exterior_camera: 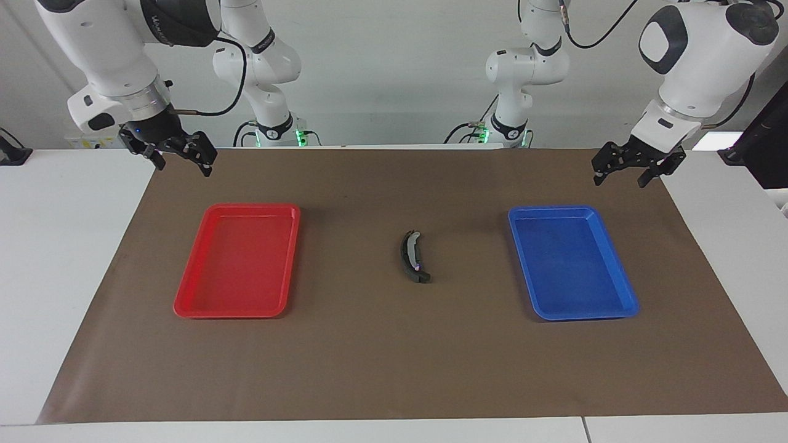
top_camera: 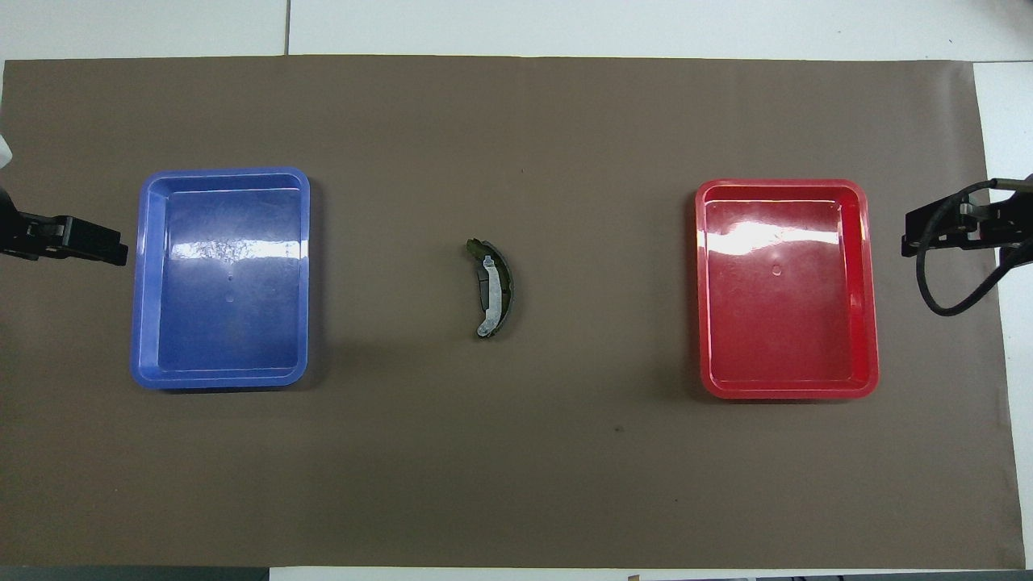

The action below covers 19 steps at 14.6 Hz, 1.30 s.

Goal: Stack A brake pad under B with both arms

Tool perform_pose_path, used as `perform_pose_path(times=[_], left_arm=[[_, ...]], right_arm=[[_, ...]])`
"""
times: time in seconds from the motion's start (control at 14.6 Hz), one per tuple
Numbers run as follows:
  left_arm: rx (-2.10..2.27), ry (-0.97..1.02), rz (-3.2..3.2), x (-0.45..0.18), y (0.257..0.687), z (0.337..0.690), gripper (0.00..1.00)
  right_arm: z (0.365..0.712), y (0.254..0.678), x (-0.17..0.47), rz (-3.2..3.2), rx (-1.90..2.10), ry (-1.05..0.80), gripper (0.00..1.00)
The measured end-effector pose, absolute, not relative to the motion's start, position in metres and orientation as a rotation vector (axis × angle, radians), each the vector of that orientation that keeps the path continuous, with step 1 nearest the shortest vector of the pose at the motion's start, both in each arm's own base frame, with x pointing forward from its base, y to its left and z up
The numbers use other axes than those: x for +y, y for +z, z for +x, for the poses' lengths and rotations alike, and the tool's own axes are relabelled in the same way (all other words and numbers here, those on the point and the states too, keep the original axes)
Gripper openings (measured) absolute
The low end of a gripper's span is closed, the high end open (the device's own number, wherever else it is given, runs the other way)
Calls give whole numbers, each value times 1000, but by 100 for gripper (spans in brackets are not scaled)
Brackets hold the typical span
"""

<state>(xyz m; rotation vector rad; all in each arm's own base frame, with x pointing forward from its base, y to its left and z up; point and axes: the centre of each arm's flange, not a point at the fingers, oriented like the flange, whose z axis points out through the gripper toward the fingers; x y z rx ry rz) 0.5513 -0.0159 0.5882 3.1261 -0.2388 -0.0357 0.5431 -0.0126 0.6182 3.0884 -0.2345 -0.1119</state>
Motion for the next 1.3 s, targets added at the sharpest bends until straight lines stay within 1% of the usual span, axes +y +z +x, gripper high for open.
perform_pose_path(times=[0.27, 1.3], left_arm=[[-239, -36, 3126, -16, 588, 551, 100], [-239, -36, 3126, -16, 588, 551, 100]], right_arm=[[540, 627, -12, 3092, -186, -130, 100], [541, 627, -9, 3093, -177, -118, 100]])
